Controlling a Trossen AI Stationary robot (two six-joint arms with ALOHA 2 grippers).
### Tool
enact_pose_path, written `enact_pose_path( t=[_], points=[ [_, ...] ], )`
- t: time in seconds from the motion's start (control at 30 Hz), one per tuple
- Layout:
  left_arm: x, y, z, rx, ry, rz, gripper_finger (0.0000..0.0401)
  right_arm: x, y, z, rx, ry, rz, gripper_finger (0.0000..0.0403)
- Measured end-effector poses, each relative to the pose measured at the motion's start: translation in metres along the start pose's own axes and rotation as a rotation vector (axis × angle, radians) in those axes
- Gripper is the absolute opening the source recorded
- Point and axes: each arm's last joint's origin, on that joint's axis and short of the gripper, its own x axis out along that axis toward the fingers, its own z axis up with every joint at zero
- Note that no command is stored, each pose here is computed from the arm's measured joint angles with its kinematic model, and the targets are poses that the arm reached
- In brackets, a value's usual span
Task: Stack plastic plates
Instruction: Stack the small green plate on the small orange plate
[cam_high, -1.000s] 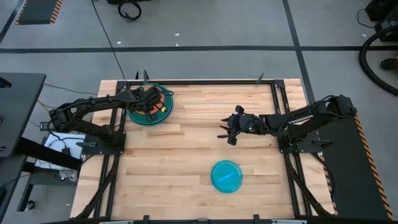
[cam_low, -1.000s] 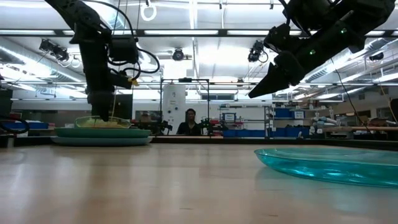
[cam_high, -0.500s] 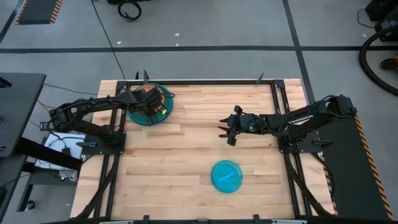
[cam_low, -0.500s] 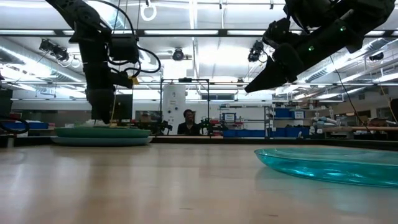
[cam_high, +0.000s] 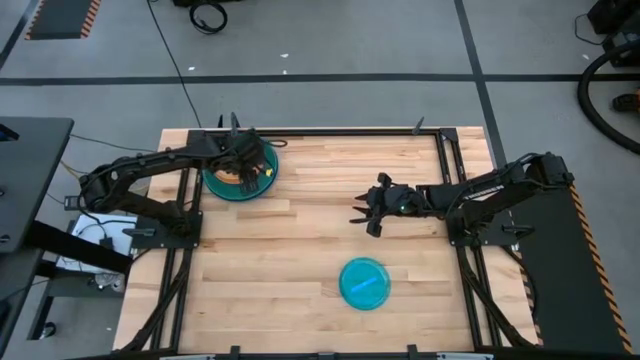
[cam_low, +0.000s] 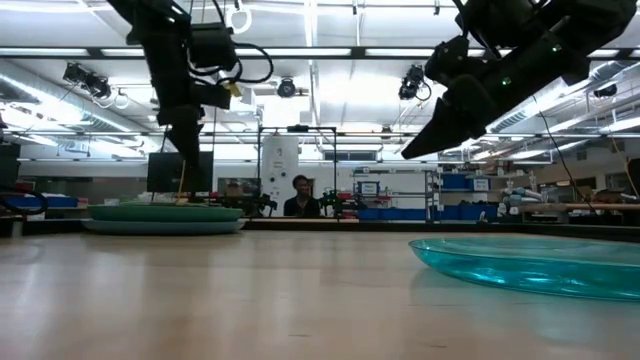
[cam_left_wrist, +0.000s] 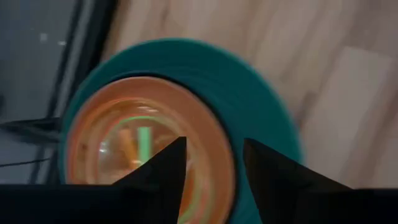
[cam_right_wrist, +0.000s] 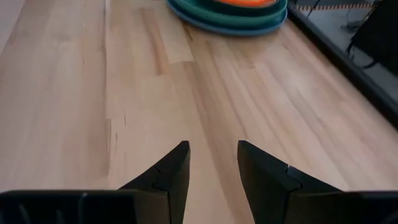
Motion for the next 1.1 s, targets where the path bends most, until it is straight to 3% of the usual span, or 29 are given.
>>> enact_pose_path(
  t=[0.43, 0.63, 0.8, 1.1],
  points=[
    [0.034, 0.008, -0.035, -0.045, 0.188, -0.041, 0.0166, -0.003, 0.008, 0.000, -0.002, -0.006, -0.001, 0.0145],
    [0.049, 0.003, -0.048, 0.033, 0.175, -0.037, 0.0166, -0.003, 0.008, 0.001, 0.010, -0.018, -0.002, 0.0145],
    [0.048, 0.003, -0.044, 0.061, 0.158, 0.016, 0.0166, -0.003, 0.008, 0.001, 0.010, -0.021, -0.002, 0.0145],
    [0.037, -0.007, -0.033, 0.096, 0.132, -0.002, 0.0166, -0.003, 0.008, 0.001, 0.011, -0.021, -0.003, 0.0145]
  ],
)
